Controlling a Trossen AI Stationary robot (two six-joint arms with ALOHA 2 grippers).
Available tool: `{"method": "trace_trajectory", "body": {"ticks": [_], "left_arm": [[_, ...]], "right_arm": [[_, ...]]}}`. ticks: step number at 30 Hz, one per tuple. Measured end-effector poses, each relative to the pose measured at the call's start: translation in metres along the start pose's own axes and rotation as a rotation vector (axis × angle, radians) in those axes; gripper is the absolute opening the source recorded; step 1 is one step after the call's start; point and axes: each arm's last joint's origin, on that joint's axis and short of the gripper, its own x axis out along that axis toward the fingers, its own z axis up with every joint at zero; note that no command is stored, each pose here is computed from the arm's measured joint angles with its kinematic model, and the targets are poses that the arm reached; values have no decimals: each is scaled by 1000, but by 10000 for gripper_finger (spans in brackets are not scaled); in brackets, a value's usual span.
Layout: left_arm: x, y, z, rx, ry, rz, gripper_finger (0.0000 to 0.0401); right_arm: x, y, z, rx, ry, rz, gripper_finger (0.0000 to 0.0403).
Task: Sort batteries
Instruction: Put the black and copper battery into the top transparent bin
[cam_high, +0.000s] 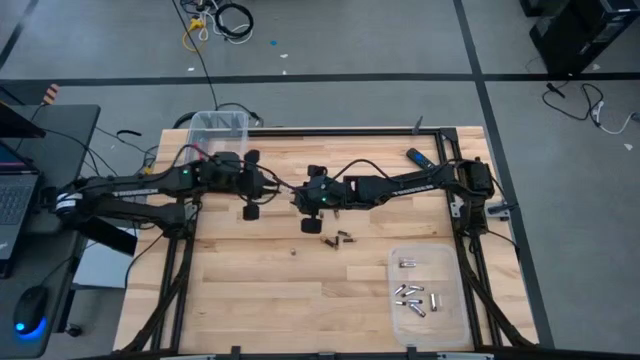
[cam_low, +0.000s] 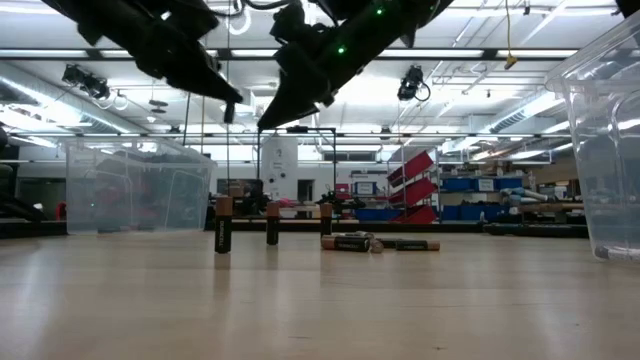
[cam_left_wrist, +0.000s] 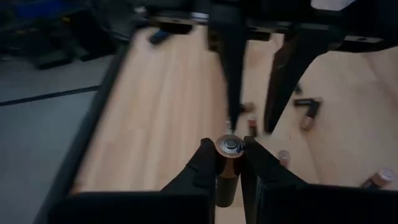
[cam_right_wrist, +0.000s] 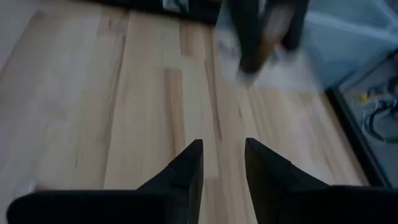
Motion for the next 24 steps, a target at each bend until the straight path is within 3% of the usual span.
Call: {"method": "trace_trajectory", "body": {"ticks": [3, 8, 17, 24], "left_arm": [[-19, 4, 2, -5, -4, 131, 23], [-49, 22, 2, -70, -5, 503, 23], [-81, 57, -24, -393, 42, 938, 28], [-83, 75, -62, -552, 176, 1109, 29]], "right_arm": [[-6, -2, 2, 27, 11, 1, 104], [-13, -3, 4, 72, 16, 4, 103], [-13, 0, 4, 143, 12, 91, 101], [-14, 5, 4, 135, 11, 102, 100]]}}
